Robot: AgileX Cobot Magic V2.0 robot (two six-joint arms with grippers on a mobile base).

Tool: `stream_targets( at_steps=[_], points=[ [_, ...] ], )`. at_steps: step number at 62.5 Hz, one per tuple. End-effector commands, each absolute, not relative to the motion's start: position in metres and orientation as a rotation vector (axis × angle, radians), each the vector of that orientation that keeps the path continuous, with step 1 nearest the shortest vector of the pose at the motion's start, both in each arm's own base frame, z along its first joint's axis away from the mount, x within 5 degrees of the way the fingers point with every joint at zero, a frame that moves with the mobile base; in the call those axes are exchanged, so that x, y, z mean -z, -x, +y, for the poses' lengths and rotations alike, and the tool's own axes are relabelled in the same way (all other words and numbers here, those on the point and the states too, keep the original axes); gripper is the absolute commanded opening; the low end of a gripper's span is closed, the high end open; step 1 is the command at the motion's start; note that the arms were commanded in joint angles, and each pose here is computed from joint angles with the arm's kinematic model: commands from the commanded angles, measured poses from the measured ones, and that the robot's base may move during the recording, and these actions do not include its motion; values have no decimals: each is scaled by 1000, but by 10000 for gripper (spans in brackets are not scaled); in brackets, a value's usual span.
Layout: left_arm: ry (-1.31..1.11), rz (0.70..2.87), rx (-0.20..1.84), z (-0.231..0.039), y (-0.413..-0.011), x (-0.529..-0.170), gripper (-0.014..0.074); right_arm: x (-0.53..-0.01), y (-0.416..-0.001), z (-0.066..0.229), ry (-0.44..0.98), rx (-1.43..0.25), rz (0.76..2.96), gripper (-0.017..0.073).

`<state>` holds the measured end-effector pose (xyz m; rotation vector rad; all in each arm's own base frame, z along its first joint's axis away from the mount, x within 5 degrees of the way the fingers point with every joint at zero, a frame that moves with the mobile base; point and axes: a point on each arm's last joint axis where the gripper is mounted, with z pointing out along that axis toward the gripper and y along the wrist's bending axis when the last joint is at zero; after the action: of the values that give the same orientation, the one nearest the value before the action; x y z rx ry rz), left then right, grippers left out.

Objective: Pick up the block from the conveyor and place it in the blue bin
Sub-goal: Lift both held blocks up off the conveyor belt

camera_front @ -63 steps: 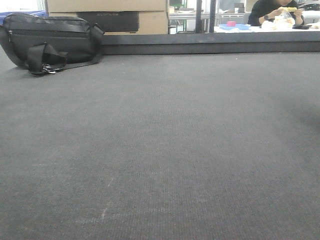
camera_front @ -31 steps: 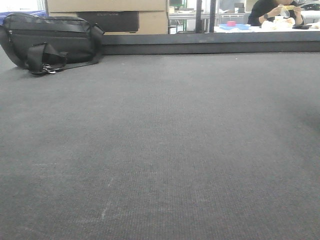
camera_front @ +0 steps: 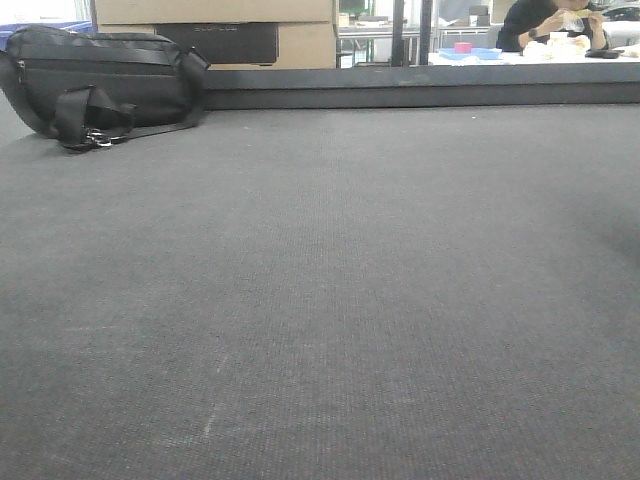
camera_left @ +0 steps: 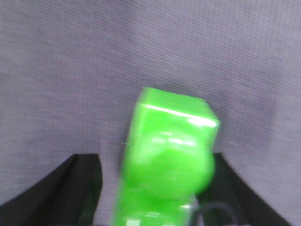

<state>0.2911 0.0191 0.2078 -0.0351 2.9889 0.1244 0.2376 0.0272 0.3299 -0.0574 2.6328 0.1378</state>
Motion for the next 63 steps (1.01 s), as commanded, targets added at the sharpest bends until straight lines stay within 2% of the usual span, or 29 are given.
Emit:
stream_targets(
  at_steps=[1,7,12,15,25,35,42,55,63],
  points=[
    [12,2990,-87,12,-291,-207,326,-334,-237,27,61,-140,2612,-162],
    [-5,2978,-85,9,-292,-208,313,-334,-237,27,61,-140,2612,-162],
    [-9,2967,-90,9,-293,-208,246,-334,-236,27,60,-142,2619,-162],
    [-12,2967,-95,10,-293,-208,185,-334,-236,28,60,-145,2623,-162],
    [-12,2967,-95,10,-294,-208,-109,-334,-235,28,56,-157,2625,-162],
    [27,2968,-47,7,-293,-227,-111,-334,-235,28,57,-157,2625,-162],
    [67,2841,31,2,-285,-261,-111,-343,-230,28,58,-159,2569,-162],
    [41,2331,140,-16,-246,-324,-111,-356,-212,25,44,-163,2349,-162],
    [-19,2101,175,-27,-214,-339,-111,-348,-195,23,32,-163,2221,-162]
  ],
)
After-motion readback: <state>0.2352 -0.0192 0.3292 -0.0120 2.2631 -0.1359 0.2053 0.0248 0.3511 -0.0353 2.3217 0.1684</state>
